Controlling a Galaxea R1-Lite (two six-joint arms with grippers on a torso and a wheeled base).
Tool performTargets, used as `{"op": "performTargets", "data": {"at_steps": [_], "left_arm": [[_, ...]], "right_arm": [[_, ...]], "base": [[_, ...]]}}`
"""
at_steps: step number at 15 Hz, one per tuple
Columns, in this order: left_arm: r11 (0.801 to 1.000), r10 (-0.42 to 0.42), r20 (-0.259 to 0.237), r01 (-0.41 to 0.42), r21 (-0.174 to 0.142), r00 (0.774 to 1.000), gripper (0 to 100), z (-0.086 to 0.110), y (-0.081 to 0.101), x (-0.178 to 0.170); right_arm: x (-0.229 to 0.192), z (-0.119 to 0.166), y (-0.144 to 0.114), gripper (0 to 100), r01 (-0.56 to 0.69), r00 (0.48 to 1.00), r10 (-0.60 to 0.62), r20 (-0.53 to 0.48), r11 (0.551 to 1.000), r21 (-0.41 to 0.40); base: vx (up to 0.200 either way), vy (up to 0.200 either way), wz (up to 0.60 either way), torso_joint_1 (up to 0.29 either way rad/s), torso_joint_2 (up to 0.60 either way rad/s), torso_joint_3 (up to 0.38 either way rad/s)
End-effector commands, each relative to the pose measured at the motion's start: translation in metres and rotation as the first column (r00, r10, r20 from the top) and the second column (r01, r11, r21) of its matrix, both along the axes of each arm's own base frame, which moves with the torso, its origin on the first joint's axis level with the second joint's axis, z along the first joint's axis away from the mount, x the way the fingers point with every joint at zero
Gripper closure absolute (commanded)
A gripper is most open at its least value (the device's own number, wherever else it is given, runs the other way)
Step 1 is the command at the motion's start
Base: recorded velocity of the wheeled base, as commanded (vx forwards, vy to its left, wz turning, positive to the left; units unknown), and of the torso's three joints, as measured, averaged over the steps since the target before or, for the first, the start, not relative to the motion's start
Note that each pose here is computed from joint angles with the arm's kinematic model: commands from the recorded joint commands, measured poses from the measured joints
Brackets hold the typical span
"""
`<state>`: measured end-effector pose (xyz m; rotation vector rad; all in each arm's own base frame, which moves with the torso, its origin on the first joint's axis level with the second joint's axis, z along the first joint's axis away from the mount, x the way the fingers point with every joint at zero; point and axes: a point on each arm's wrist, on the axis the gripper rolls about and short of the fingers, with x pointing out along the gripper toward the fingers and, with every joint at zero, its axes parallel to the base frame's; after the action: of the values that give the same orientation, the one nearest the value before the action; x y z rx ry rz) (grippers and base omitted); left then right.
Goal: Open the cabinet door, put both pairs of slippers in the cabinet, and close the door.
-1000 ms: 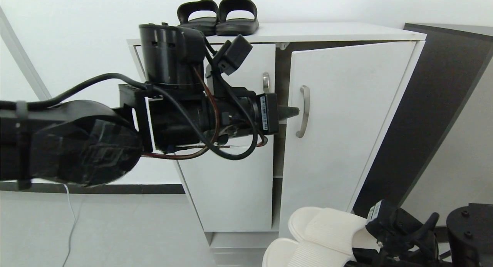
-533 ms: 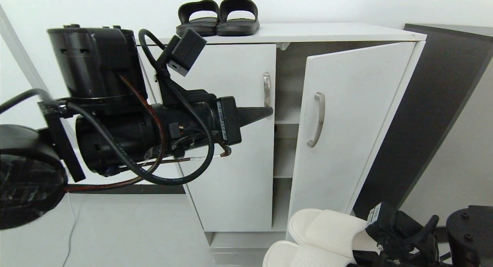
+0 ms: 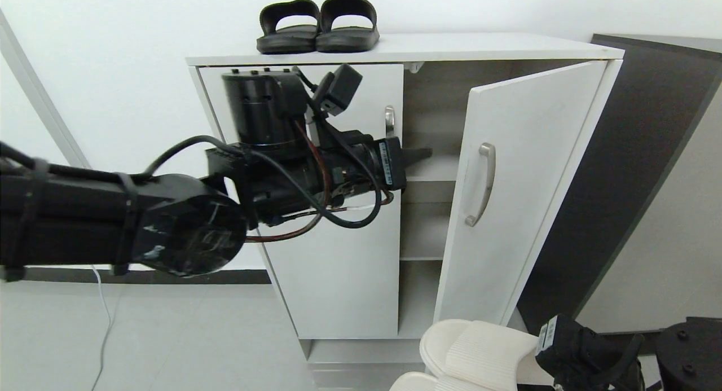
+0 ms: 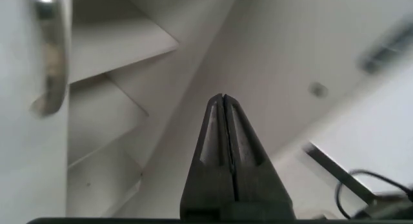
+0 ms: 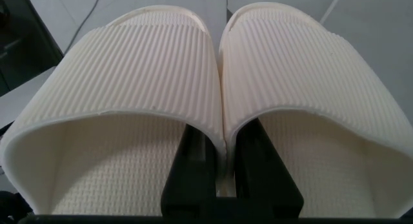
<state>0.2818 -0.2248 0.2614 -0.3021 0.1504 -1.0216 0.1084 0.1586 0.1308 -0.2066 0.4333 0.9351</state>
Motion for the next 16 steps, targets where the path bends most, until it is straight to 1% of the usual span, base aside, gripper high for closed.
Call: {"op": "performTargets", "data": {"at_steps": [1, 3, 6, 7, 9, 11, 12, 13, 14, 16], "left_arm": [[1.0, -0.015, -0.031, 0.015, 0.021, 0.999, 100, -0.023, -0.028, 0.025], [1.0, -0.018, -0.019, 0.018, 0.01, 1.0, 100, -0.022, -0.035, 0.032], [1.0, -0.023, -0.02, 0.023, 0.011, 1.0, 100, -0.023, -0.038, 0.032], [1.0, -0.023, -0.019, 0.023, 0.01, 1.0, 100, -0.022, -0.038, 0.031], [1.0, -0.001, -0.015, 0.001, 0.007, 1.0, 100, -0.022, -0.046, 0.025], [0.999, -0.05, -0.013, 0.05, 0.007, 0.999, 100, -0.021, -0.061, 0.006], [0.998, -0.066, -0.005, 0.066, 0.002, 0.998, 100, -0.018, -0.064, -0.002], [0.996, -0.082, 0.012, 0.083, -0.016, 0.997, 100, -0.015, -0.072, -0.018], [0.996, -0.082, 0.019, 0.083, -0.022, 0.996, 100, -0.016, -0.077, -0.025], [0.997, -0.071, 0.027, 0.072, -0.032, 0.997, 100, -0.016, -0.079, -0.027]], "right_arm": [[-0.001, -0.001, 0.0, 100, -0.003, 1.0, 0.003, -0.001, 1.0, -0.004], [-0.002, -0.003, 0.0, 100, -0.007, 1.0, 0.007, -0.005, 1.0, -0.014], [-0.002, -0.003, 0.0, 100, -0.018, 1.0, 0.018, 0.008, 1.0, -0.024], [-0.003, -0.004, -0.001, 100, -0.018, 1.0, 0.018, 0.006, 0.999, -0.027], [-0.003, -0.005, -0.001, 100, -0.022, 1.0, 0.022, 0.006, 0.999, -0.029], [-0.005, -0.005, 0.0, 100, -0.027, 1.0, 0.027, 0.006, 0.999, -0.03], [-0.005, -0.005, 0.0, 100, -0.027, 1.0, 0.027, 0.006, 0.999, -0.03], [-0.005, -0.004, 0.0, 100, -0.026, 1.0, 0.026, 0.009, 0.999, -0.029], [-0.005, -0.004, -0.001, 100, -0.025, 1.0, 0.026, 0.011, 0.999, -0.026], [-0.006, -0.004, 0.0, 100, -0.029, 1.0, 0.029, 0.011, 0.999, -0.026]], "base": [[0.0, 0.0, 0.0, 0.0, 0.0, 0.0], [0.0, 0.0, 0.0, 0.0, 0.0, 0.0], [0.0, 0.0, 0.0, 0.0, 0.0, 0.0], [-0.2, 0.0, 0.0, -0.002, 0.01, 0.012], [-0.2, 0.0, 0.0, 0.002, 0.0, 0.0], [-0.2, 0.0, 0.0, -0.002, 0.0, 0.002], [-0.2, 0.0, 0.0, 0.002, 0.0, 0.002], [-0.2, 0.0, 0.0, 0.002, 0.01, 0.002], [-0.2, 0.0, 0.0, 0.007, 0.0, -0.002], [0.0, 0.0, 0.0, 0.0, 0.0, 0.0]]}}
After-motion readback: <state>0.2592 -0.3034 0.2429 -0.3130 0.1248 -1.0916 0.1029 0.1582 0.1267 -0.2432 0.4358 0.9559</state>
